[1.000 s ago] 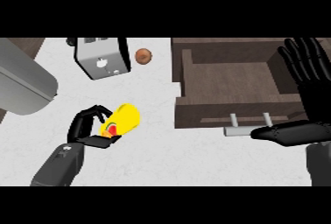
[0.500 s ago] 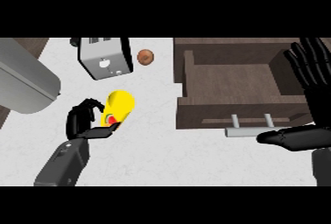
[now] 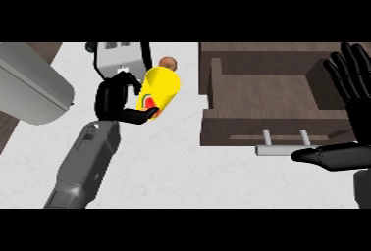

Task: Pick up the cup, place it into the drawer and close the drawer

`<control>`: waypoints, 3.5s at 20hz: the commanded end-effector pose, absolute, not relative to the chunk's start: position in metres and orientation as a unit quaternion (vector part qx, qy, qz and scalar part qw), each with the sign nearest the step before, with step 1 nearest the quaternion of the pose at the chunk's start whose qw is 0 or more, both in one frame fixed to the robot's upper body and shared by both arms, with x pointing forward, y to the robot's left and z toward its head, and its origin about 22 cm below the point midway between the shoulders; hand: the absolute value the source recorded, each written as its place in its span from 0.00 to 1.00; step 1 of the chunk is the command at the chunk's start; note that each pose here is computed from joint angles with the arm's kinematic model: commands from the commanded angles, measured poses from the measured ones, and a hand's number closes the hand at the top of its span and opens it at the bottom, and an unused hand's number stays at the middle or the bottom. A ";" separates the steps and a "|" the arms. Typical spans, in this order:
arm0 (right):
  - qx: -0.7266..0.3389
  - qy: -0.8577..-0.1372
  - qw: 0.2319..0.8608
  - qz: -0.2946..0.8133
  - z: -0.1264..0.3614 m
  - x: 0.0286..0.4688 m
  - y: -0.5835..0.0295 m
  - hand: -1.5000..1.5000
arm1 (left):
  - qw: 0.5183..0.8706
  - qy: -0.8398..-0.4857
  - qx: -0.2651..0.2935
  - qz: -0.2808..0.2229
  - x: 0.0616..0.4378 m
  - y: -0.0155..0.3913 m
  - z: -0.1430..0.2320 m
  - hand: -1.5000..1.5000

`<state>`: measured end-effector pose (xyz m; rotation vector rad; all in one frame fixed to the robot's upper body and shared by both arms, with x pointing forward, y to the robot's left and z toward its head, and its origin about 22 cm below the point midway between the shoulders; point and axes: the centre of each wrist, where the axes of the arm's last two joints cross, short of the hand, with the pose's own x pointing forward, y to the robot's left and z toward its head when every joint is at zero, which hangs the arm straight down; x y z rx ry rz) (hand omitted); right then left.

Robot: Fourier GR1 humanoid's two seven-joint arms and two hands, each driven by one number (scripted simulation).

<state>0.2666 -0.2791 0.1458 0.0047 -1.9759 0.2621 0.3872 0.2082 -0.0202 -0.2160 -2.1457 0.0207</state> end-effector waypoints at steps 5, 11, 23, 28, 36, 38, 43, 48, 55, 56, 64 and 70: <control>0.003 -0.833 0.543 0.109 0.131 0.258 -0.283 0.00 | 0.450 -0.885 -0.119 -0.033 0.419 0.128 0.083 1.00; -0.010 -0.838 0.535 0.105 0.139 0.273 -0.271 0.00 | 0.473 -0.872 -0.111 -0.058 0.427 0.079 0.161 1.00; 0.023 -0.842 0.524 0.123 0.151 0.280 -0.273 0.00 | 0.577 -0.809 -0.011 -0.111 0.444 0.029 0.173 1.00; 0.037 -0.848 0.512 0.135 0.158 0.288 -0.251 0.00 | 0.609 -0.778 0.009 -0.154 0.444 0.036 0.138 1.00; 0.057 -0.851 0.501 0.149 0.161 0.294 -0.252 0.00 | 0.627 -0.750 0.011 -0.211 0.441 0.040 0.117 1.00; 0.064 -0.848 0.500 0.163 0.163 0.294 -0.244 0.00 | 0.634 -0.744 0.015 -0.209 0.440 0.039 0.117 0.00; 0.155 -0.838 0.489 0.187 0.159 0.299 -0.218 0.00 | 0.622 -0.769 -0.041 -0.140 0.438 0.037 0.123 0.00; 0.250 -0.807 0.463 0.268 0.163 0.293 -0.204 1.00 | 0.586 -0.798 -0.111 -0.087 0.435 0.036 0.126 0.00; 0.196 -0.696 0.521 0.453 0.151 0.288 -0.219 1.00 | 0.568 -0.816 -0.107 -0.025 0.437 0.037 0.128 0.00; 0.179 -0.690 0.524 0.466 0.155 0.287 -0.216 1.00 | 0.566 -0.817 -0.105 -0.020 0.440 0.033 0.142 0.00; 0.008 -0.653 0.554 0.516 0.112 0.276 -0.217 0.00 | 0.570 -0.814 -0.109 0.007 0.438 0.045 0.115 0.00; -0.026 -0.601 0.582 0.546 0.035 0.291 -0.196 0.00 | 0.564 -0.815 -0.134 0.022 0.433 0.052 0.103 0.00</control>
